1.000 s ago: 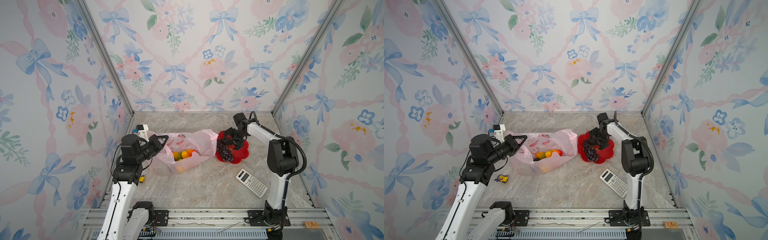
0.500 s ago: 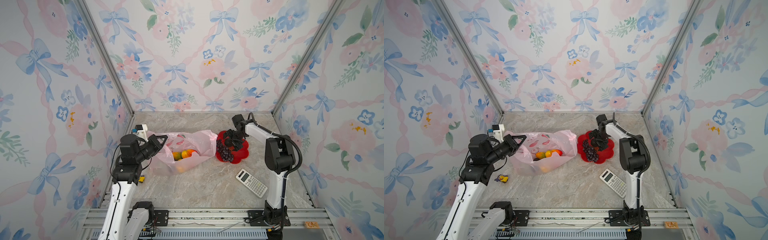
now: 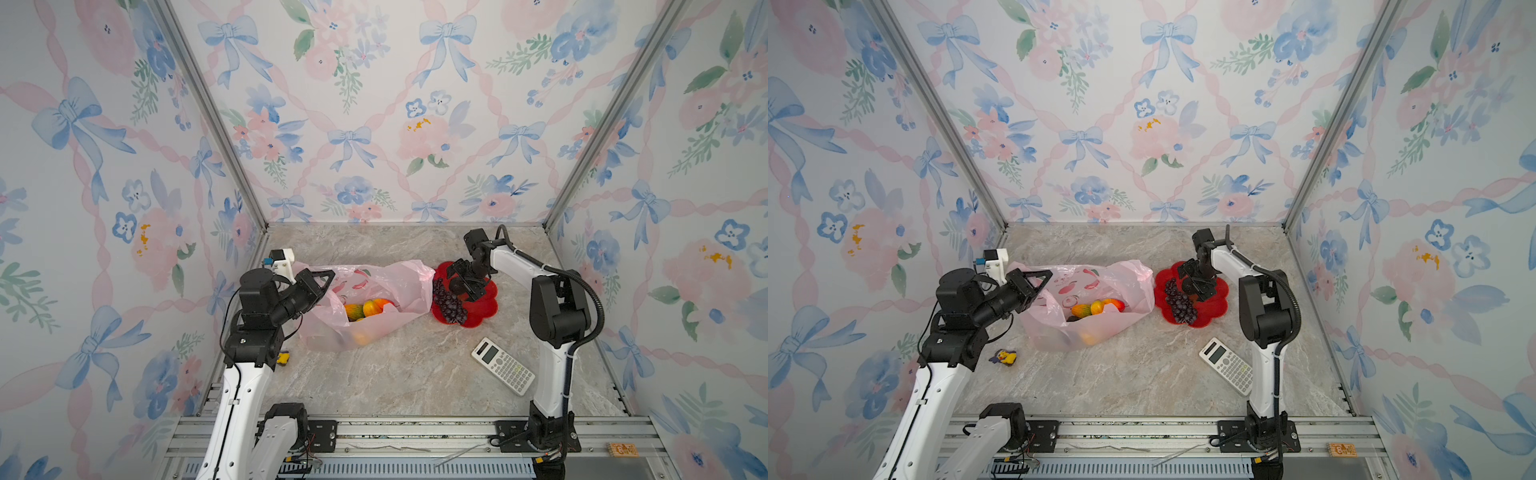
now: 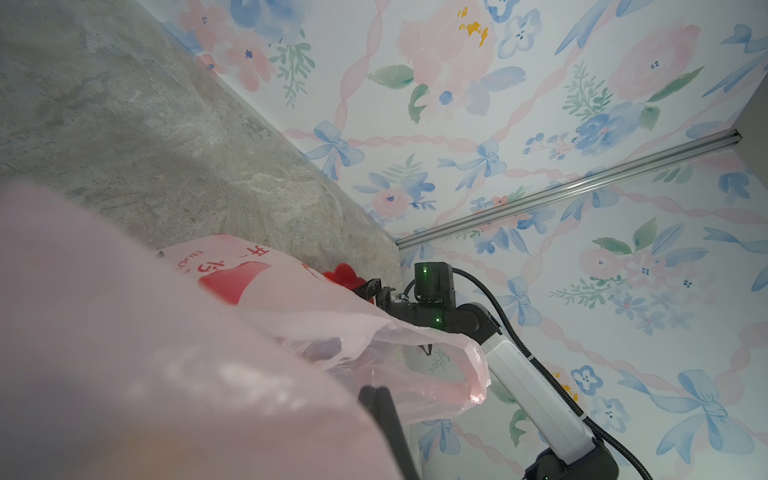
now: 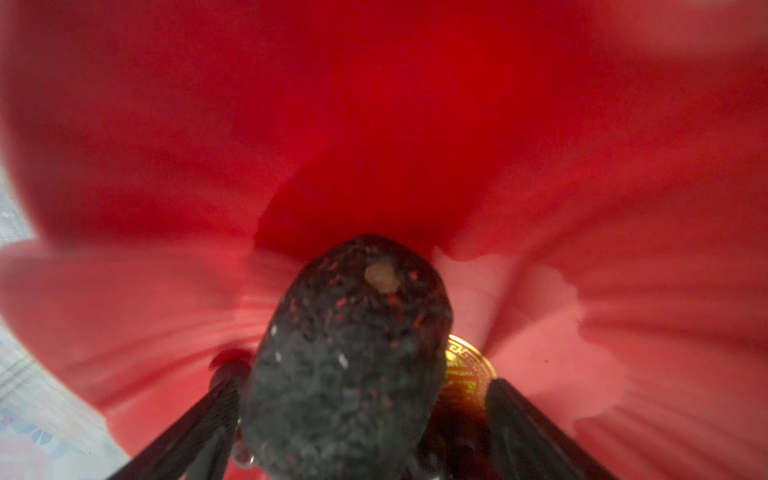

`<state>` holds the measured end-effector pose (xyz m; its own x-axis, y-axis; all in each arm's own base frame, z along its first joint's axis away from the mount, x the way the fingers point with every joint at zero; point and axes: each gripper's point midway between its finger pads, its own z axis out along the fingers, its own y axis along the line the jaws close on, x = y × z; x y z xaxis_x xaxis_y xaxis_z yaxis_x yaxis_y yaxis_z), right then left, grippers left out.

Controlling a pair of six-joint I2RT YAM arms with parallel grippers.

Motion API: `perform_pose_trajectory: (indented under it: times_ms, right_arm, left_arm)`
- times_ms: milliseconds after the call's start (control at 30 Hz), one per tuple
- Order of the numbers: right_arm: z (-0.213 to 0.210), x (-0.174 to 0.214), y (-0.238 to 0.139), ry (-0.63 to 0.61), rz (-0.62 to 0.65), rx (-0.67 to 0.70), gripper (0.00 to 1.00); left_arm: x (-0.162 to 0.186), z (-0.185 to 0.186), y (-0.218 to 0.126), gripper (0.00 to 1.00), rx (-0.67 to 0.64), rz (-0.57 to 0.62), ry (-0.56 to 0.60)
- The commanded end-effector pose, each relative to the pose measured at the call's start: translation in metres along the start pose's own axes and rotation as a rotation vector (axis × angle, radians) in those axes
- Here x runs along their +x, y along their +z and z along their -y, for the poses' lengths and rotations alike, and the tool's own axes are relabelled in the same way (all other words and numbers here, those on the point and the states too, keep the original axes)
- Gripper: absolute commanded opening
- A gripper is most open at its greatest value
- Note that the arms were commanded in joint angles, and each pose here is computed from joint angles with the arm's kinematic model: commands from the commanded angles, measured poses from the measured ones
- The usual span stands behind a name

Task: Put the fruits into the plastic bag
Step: 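Lift the dark avocado up out of the bowl with the right gripper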

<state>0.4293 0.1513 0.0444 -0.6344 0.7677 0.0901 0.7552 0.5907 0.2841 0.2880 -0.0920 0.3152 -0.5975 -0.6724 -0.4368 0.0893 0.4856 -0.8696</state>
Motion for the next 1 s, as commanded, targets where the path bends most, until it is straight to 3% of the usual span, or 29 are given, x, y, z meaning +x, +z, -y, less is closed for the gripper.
perform_pose_trajectory:
  times_ms: [0,433,600,967]
  right_arm:
    - [0.013,0.000,0.013,0.008,-0.006,0.041,0.87]
    - [0.019,-0.006,0.015,0.044,-0.023,0.001,0.56]
    - [0.015,-0.005,0.016,0.044,-0.035,-0.017,0.50]
    - [0.006,-0.009,0.009,0.008,-0.038,-0.049,0.45]
  left_arm:
    - [0.001,-0.001,-0.001,0.00,0.003,-0.005,0.013]
    - [0.000,-0.003,0.000,0.00,-0.004,-0.001,0.010]
    - [-0.001,-0.002,0.000,0.00,-0.005,0.002,0.011]
    - [-0.002,-0.004,0.001,0.00,-0.012,0.004,0.008]
